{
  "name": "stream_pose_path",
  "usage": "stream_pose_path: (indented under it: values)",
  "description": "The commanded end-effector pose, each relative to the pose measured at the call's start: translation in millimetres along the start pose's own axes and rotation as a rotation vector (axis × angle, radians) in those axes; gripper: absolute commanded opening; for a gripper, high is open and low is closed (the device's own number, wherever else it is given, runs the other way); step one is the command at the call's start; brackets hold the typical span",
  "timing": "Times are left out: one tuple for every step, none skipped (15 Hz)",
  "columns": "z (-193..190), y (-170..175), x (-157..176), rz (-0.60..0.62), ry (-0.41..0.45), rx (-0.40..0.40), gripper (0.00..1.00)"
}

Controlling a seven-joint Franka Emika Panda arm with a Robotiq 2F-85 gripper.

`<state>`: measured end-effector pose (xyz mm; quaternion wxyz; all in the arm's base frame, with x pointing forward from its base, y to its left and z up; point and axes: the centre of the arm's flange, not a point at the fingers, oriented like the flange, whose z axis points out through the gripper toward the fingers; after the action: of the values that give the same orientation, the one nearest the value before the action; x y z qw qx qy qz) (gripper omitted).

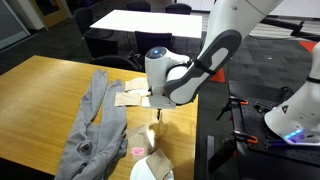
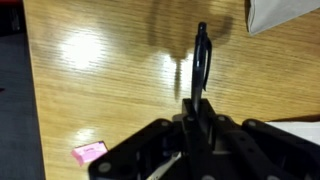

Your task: Put the pen in the white mug cup

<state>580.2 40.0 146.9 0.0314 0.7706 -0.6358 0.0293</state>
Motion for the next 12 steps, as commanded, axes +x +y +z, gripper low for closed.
stream_pose_path:
  values:
    - [-45.5, 0.1, 11.5, -0.106, 0.016, -0.038, 0.03]
    - [-53.4, -1.9, 12.5, -0.129, 0.032, -0.046, 0.03]
    - [-60.5, -4.7, 14.7, -0.145, 0.051, -0.054, 0.03]
    - [-66.5, -5.7, 14.9, -0.156, 0.073, -0.061, 0.03]
    - [-71.4, -7.9, 16.1, -0.164, 0.098, -0.067, 0.03]
    - [-75.6, -9.6, 15.9, -0.169, 0.129, -0.070, 0.03]
    - [-79.1, -11.4, 17.0, -0.178, 0.159, -0.072, 0.03]
    - [-81.5, -12.9, 16.1, -0.178, 0.200, -0.070, 0.03]
    - [-83.7, -14.6, 15.4, -0.178, 0.238, -0.066, 0.03]
    - [-85.7, -16.3, 14.9, -0.176, 0.279, -0.061, 0.03]
    - [-86.5, -17.4, 14.0, -0.171, 0.314, -0.054, 0.03]
    - [-88.0, -18.2, 12.9, -0.162, 0.354, -0.048, 0.03]
